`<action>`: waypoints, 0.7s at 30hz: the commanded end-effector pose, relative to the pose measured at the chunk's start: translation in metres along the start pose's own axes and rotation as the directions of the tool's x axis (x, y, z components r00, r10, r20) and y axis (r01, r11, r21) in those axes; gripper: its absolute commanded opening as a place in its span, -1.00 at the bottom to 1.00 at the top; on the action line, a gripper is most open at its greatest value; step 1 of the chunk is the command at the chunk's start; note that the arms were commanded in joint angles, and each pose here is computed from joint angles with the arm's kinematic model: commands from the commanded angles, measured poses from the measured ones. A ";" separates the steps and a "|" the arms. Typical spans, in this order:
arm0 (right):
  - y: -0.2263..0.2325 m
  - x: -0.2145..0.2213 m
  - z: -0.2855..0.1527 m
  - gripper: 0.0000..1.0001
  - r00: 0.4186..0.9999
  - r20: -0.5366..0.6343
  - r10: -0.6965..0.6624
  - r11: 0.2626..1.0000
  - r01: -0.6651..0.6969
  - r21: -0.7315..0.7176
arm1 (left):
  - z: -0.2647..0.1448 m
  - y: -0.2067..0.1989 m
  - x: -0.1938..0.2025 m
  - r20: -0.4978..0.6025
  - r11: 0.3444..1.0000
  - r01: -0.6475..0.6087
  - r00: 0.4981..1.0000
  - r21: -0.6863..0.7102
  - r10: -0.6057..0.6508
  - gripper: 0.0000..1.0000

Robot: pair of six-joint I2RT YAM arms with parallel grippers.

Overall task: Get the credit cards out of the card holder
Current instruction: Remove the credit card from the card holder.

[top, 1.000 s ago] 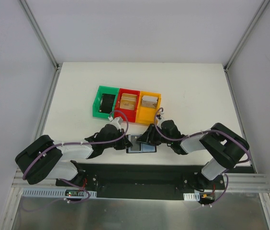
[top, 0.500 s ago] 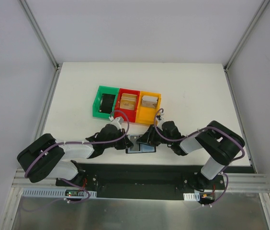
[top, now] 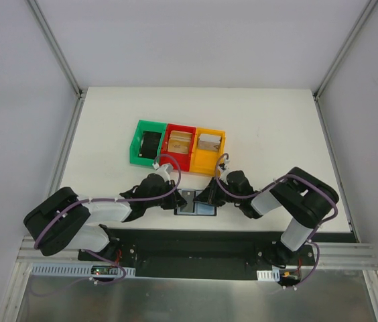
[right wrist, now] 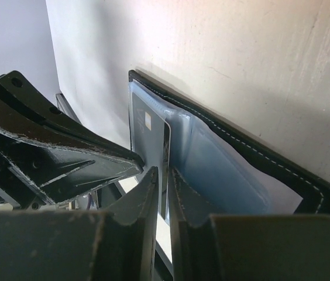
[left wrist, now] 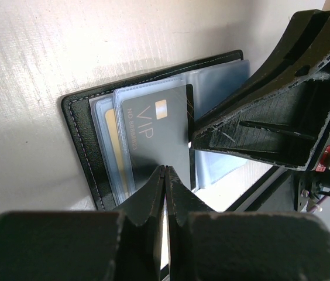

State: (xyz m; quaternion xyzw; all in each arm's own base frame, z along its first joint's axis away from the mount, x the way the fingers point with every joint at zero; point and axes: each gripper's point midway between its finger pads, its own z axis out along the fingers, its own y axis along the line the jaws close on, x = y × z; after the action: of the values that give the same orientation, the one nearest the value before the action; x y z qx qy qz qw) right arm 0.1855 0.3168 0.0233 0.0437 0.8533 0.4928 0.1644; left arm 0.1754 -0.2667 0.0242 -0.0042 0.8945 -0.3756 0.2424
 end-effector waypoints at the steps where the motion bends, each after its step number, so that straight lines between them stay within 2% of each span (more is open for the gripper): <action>1: 0.010 -0.001 -0.001 -0.70 1.000 -0.004 -0.004 0.998 0.004 -0.059 | -0.006 0.005 0.006 -0.017 0.999 -0.027 1.000 -0.025 0.026 -1.00; 4: 0.009 -0.001 -0.001 -0.64 1.000 -0.005 -0.001 0.998 0.000 -0.059 | -0.011 -0.002 0.001 -0.006 0.999 -0.044 0.999 -0.012 0.044 -0.91; 7: 0.008 -0.002 -0.002 -0.59 1.000 -0.002 0.001 0.998 -0.002 -0.058 | -0.016 -0.006 -0.006 0.014 0.998 -0.057 0.998 -0.012 0.057 -0.69; 9: 0.008 -0.002 -0.002 -0.58 1.000 -0.004 0.003 0.998 -0.003 -0.059 | -0.020 -0.009 -0.008 0.024 0.998 -0.067 0.997 -0.009 0.067 -0.63; 13: 0.008 -0.002 -0.001 -0.55 1.000 -0.003 0.003 0.998 -0.003 -0.060 | -0.025 -0.008 -0.010 0.037 0.998 -0.064 0.997 -0.019 0.065 -0.64; 21: 0.011 -0.003 -0.002 -0.41 1.000 -0.003 0.003 0.997 -0.003 -0.071 | -0.024 0.014 -0.004 0.033 0.993 -0.055 0.998 -0.101 0.059 -0.90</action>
State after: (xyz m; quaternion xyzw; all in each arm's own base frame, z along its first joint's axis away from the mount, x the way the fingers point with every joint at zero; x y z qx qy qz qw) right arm 0.1855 0.3181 0.0274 0.0451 0.8457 0.5076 0.1586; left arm 0.1706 -0.2453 0.0389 -0.0039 0.9002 -0.3470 0.2632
